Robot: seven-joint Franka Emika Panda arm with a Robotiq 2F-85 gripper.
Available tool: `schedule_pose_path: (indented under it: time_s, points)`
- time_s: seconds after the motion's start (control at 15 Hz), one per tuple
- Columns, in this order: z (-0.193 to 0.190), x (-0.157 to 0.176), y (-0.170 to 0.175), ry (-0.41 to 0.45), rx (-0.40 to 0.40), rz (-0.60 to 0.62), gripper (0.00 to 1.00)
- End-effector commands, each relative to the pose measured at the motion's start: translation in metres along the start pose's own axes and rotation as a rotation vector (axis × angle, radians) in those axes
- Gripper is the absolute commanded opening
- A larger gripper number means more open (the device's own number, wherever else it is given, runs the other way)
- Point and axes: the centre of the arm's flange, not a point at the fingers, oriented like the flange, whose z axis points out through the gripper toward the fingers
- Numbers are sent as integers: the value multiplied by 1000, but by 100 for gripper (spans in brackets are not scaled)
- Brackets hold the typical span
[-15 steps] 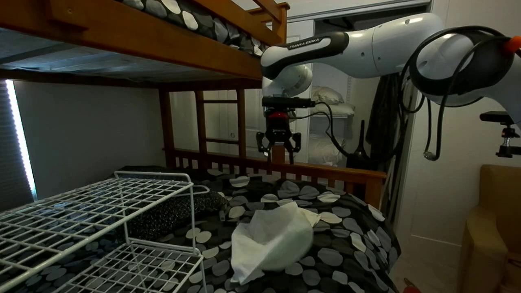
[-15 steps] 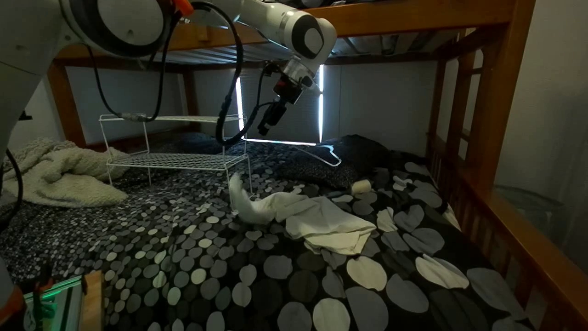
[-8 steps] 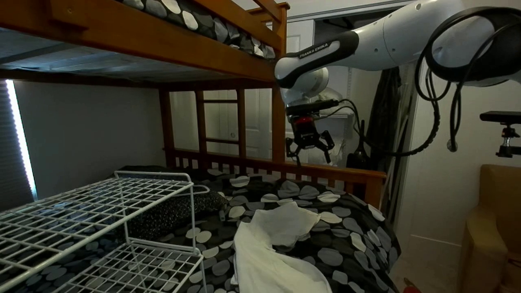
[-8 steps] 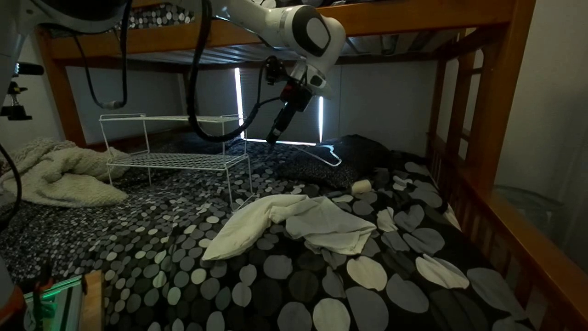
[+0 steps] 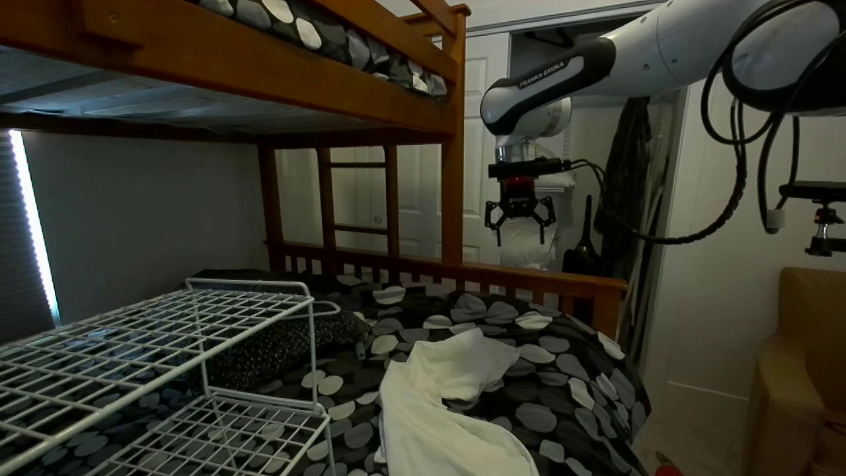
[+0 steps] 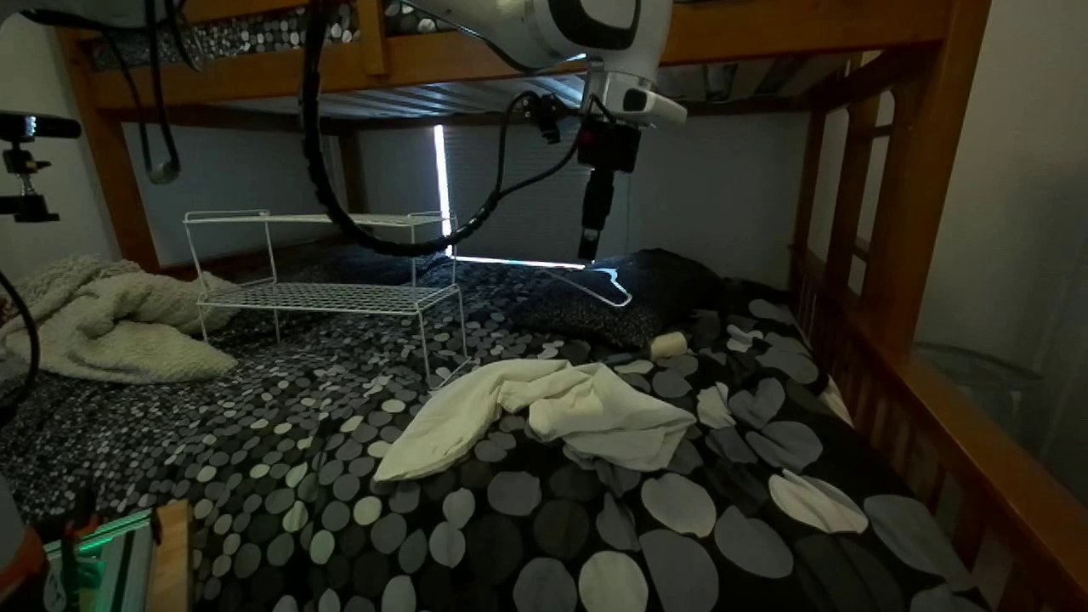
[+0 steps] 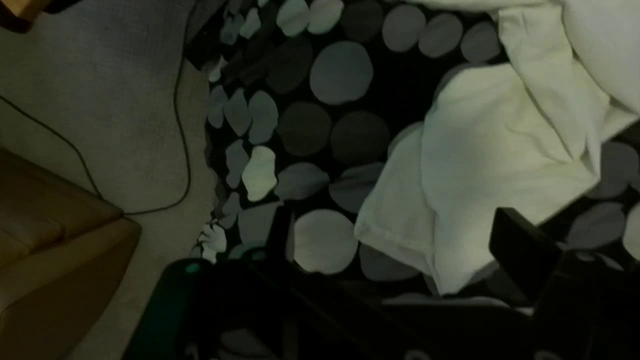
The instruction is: Pick up the white pillow case and unfold it, lay the white pillow case on the bed
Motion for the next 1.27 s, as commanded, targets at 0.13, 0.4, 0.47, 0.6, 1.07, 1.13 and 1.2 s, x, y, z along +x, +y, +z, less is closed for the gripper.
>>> schedule_pose_path:
  time_s: [0.13,0.4,0.47,0.6,1.07,1.13,1.2]
  points:
    - [-24,6,-5,121,101,55,100]
    - [-29,5,-6,138,117,67,100]
    - [-28,5,-6,138,117,67,100]
    - [-28,5,-6,137,116,67,100]
    - [-28,5,-6,137,116,67,100]
    - [-28,5,-6,137,116,67,100]
    - [-28,5,-6,137,116,68,100]
